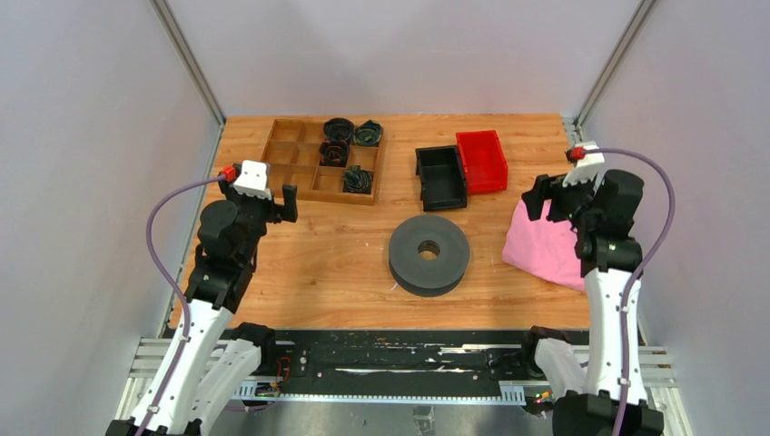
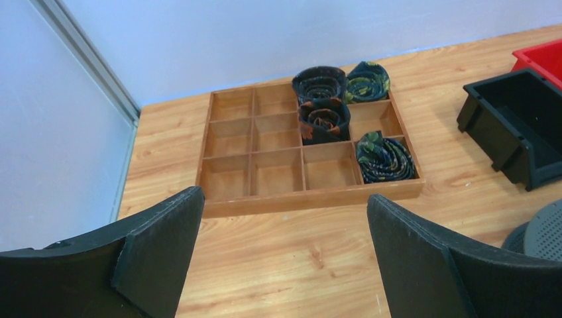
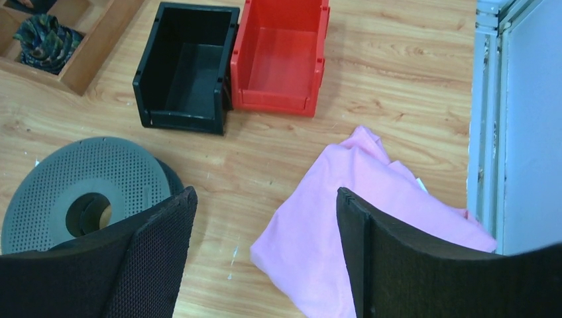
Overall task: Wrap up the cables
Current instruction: Reset both arms
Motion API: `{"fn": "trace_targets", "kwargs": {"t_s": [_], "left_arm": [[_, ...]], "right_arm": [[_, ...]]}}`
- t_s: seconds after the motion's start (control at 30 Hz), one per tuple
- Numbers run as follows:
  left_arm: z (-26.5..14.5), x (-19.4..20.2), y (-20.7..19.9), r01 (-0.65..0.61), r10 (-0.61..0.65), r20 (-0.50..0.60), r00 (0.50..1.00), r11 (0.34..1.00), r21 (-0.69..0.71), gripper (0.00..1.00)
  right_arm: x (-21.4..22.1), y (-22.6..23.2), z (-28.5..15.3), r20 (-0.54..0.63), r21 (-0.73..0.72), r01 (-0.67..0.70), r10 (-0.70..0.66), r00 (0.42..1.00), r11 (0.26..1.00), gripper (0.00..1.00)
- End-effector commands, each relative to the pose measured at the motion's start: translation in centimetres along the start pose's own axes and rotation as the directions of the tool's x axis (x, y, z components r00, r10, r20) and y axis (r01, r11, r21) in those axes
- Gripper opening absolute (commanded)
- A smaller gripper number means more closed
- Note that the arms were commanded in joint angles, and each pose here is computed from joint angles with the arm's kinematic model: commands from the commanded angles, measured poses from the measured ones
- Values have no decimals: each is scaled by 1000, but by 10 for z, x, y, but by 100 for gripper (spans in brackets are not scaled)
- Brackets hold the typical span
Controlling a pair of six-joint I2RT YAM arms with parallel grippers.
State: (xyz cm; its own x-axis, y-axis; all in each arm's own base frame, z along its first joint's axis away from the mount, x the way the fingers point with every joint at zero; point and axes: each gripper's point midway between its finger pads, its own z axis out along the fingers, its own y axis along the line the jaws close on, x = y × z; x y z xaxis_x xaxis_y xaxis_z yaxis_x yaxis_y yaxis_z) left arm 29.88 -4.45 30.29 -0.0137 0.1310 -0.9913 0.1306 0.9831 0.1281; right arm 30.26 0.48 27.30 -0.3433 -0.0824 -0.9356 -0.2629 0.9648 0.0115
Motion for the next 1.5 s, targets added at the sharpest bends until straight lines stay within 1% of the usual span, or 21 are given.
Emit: {"fn": "trace_targets", "kwargs": {"t_s": [0.0, 0.07, 0.17, 0.33, 0.43, 0.8, 1.47], "left_arm": [[2, -11, -1, 22, -23, 74, 997, 1000, 12, 98], [-5, -16, -1, 18, -19, 69, 997, 1000, 22, 99], [-17, -24, 5, 28, -27, 55, 998, 1000, -5, 99], [-28, -30, 9, 20, -19, 50, 999, 1000, -9, 99], [-29, -30, 14, 25, -23, 43, 999, 999, -36, 99], [-27, -26, 16, 18, -17, 33, 999, 998, -52, 100], [-26, -23, 17, 21, -19, 25, 999, 998, -55, 100]], "right_arm": [[-15, 1, -9, 156, 30, 71, -75, 985, 997, 77], [-17, 1, -15, 175, 46, 92, -99, 980, 995, 77], [-12, 1, -13, 149, 38, 88, -93, 984, 995, 77], [-9, 2, -12, 140, 31, 94, -98, 985, 995, 78], [-10, 3, -13, 140, 27, 96, -99, 985, 995, 78], [-7, 4, -12, 129, 21, 100, -101, 986, 995, 79], [-6, 4, -13, 123, 21, 106, -107, 987, 994, 79]]}}
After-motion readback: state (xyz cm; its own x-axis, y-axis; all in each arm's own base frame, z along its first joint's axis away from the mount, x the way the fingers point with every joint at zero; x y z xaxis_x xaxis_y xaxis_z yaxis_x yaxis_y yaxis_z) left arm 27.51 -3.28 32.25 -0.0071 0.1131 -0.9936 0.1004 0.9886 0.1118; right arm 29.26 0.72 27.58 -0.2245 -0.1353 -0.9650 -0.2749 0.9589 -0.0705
